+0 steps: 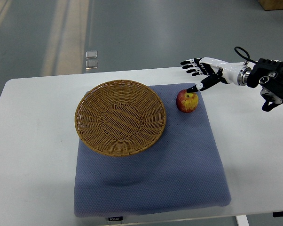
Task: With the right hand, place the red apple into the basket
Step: 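Close the right hand fingers around the red apple and lift it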
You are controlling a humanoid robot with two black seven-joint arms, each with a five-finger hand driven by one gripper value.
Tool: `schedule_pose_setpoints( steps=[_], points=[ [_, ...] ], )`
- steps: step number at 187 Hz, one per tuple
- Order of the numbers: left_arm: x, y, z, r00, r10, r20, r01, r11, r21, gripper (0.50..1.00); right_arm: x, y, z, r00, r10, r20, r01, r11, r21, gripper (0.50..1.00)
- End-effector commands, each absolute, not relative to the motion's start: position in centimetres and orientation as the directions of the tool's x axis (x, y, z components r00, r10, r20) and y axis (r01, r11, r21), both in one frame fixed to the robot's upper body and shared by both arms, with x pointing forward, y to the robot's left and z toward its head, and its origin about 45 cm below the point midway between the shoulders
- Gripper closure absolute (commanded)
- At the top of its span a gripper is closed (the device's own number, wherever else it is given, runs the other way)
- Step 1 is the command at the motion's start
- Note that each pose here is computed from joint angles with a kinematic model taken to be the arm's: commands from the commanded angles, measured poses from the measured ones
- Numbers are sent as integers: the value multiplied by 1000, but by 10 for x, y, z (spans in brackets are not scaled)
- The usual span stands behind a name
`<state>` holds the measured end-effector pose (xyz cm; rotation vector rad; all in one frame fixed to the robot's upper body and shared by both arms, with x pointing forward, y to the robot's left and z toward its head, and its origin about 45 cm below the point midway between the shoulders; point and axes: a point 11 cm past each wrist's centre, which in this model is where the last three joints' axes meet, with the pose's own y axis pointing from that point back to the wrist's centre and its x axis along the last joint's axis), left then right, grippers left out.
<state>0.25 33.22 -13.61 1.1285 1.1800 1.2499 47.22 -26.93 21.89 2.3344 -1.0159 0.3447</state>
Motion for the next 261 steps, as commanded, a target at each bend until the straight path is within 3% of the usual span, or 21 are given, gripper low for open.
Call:
schedule_pose_setpoints(
  steps=[1, 27, 31, 57, 164, 179, 189, 190, 203, 228, 237, 238, 261],
  points=[
    [2, 333, -136, -25, 1000, -17, -76, 15, 997, 500, 471, -263, 221, 710, -476, 519, -699, -569, 434, 576],
    [2, 333, -136, -25, 1000, -17, -76, 15, 997, 500, 469, -256, 221, 724, -387, 571, -673, -580, 460, 576],
    [2, 333, -136, -25, 1000, -17, -76, 15, 997, 500, 462, -245, 216, 746, -303, 593, -633, -599, 490, 576],
    [2, 333, -136, -23, 1000, -17, -75, 15, 997, 500, 452, -232, 210, 767, -172, 618, -576, -610, 544, 576],
    [2, 332, -136, -22, 1000, -17, -75, 16, 997, 500, 452, -235, 179, 657, -29, 753, -652, -524, 548, 591],
    [2, 332, -136, -20, 1000, -19, -75, 17, 997, 500, 452, -237, 177, 651, -22, 759, -658, -515, 549, 640],
    [2, 332, -136, -20, 1000, -19, -75, 17, 997, 500, 452, -237, 177, 651, -22, 759, -658, -515, 549, 640],
    [2, 332, -136, -22, 1000, -17, -75, 16, 997, 500, 453, -238, 177, 648, -22, 761, -662, -511, 549, 707],
    [2, 332, -136, -21, 1000, -17, -75, 16, 997, 500, 455, -241, 178, 644, -25, 765, -670, -503, 547, 775],
    [2, 332, -136, -20, 1000, -19, -75, 17, 997, 500, 461, -244, 185, 614, -34, 788, -697, -492, 521, 952],
    [2, 332, -136, -20, 1000, -19, -75, 17, 997, 500, 461, -244, 185, 614, -34, 788, -697, -492, 521, 953],
    [2, 332, -136, -20, 1000, -19, -75, 17, 997, 500, 464, -244, 191, 601, -38, 799, -706, -493, 508, 989],
    [2, 332, -136, -20, 1000, -19, -75, 17, 997, 500, 475, -234, 214, 558, -50, 828, -725, -514, 458, 989]
  ],
)
